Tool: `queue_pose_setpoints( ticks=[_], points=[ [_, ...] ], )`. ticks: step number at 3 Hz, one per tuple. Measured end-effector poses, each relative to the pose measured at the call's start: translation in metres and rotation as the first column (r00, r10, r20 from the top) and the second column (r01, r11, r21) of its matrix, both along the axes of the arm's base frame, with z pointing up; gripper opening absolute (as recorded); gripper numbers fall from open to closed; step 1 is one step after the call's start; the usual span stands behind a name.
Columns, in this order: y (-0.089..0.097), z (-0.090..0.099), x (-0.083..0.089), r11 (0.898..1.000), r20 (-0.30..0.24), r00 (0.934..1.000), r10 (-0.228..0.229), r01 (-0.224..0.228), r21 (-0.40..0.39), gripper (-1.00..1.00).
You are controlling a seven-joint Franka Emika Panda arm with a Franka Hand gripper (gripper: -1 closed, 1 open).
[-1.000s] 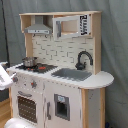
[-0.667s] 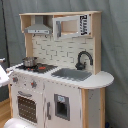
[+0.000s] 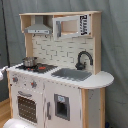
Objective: Play with the kitchen
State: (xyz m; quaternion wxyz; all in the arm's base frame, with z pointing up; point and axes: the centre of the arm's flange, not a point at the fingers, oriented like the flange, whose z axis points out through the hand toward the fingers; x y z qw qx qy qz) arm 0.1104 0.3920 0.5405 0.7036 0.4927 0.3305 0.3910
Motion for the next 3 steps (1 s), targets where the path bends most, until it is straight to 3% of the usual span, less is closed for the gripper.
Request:
queue_pose_setpoints(
  ticks=[1,2,3],
  points=[
    [-0.001,0.025,-0.016,0.998,0.049,0.998,-0.041,0.039,0.049,1.0],
    [-0.011,0.064,-0.031,0.988,0.106,0.9913,-0.077,0.062,0.138,1.0],
    [-0.029,0.094,-0.026,0.964,0.158,0.9828,-0.095,0.051,0.261,1.0]
  ],
)
